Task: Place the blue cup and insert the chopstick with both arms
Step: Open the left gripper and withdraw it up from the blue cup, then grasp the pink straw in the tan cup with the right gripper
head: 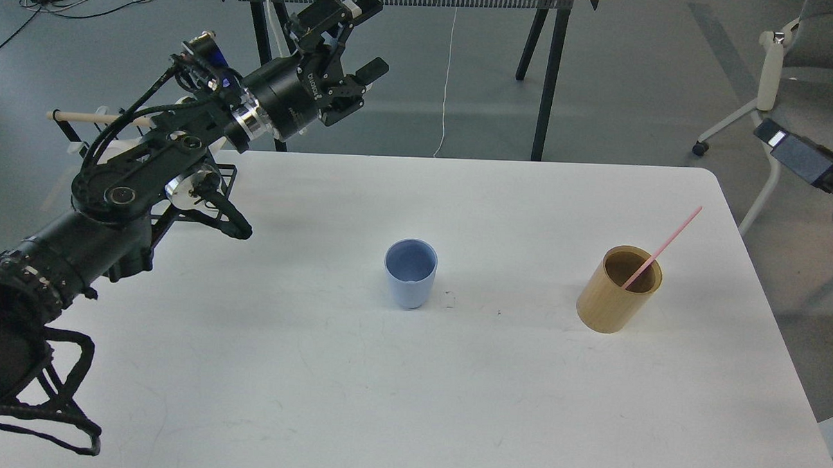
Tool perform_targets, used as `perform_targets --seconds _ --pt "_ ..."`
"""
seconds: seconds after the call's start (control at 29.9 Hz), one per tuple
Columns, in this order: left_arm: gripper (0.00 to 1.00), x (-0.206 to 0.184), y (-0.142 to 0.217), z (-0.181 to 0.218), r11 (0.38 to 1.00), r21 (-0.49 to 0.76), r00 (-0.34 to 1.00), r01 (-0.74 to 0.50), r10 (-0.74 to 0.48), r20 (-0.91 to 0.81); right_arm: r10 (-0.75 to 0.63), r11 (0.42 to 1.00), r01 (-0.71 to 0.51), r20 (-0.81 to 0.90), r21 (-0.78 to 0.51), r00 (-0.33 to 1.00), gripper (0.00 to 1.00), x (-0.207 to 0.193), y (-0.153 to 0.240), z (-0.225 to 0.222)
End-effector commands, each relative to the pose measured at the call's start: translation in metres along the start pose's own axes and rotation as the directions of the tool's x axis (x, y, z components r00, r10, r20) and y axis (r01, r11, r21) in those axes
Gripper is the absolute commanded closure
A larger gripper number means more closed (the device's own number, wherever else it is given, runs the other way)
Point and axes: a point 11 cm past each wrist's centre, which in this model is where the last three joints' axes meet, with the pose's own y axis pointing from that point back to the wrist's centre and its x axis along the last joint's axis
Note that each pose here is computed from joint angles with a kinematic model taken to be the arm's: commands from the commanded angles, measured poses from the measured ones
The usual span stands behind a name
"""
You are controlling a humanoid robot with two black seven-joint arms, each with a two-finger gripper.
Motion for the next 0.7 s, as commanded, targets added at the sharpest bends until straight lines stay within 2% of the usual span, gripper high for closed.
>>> perform_targets --seconds 0.0,0.17,0.23,0.3,0.37,0.4,0.53,0.67 --pt "0.01 0.0 0.008 -0.01 1.0 0.018 1.0 -0.01 0.01 -0.012 -0.052 0.999 0.052 0.001 0.003 0.999 0.06 -0.033 -0.001 0.0" --pt "0.01 -0.005 0.005 -0.012 1.0 0.018 1.0 0.0 0.0 -0.019 -0.116 0.992 0.112 0.082 0.056 0.99 0.1 -0.085 -0.016 -0.018" --pt "0.01 -0.005 0.004 -0.012 1.0 0.018 1.0 0.001 -0.001 -0.02 -0.13 0.99 0.124 0.103 0.065 0.986 0.14 -0.099 -0.021 -0.022" --pt "0.01 -0.005 0.005 -0.012 1.0 0.019 1.0 0.0 0.0 -0.02 -0.138 0.989 0.131 0.118 0.066 0.983 0.24 -0.108 -0.023 -0.023" --pt "0.01 -0.004 0.008 -0.015 1.0 0.026 1.0 -0.005 0.006 -0.022 -0.139 0.989 0.132 0.122 0.065 0.983 0.4 -0.111 -0.022 -0.023" --pt "0.01 -0.003 0.01 -0.018 0.999 0.031 1.0 -0.009 0.01 -0.025 -0.14 0.989 0.133 0.123 0.065 0.982 0.44 -0.112 -0.022 -0.023" --pt "0.01 -0.002 0.014 -0.021 0.999 0.037 0.999 -0.015 0.016 -0.028 -0.119 0.992 0.113 0.115 0.054 0.986 0.54 -0.108 -0.018 -0.02" --pt "0.01 -0.003 0.016 -0.025 0.999 0.043 0.999 -0.019 0.021 -0.035 -0.101 0.994 0.096 0.108 0.049 0.989 0.71 -0.106 -0.017 -0.019"
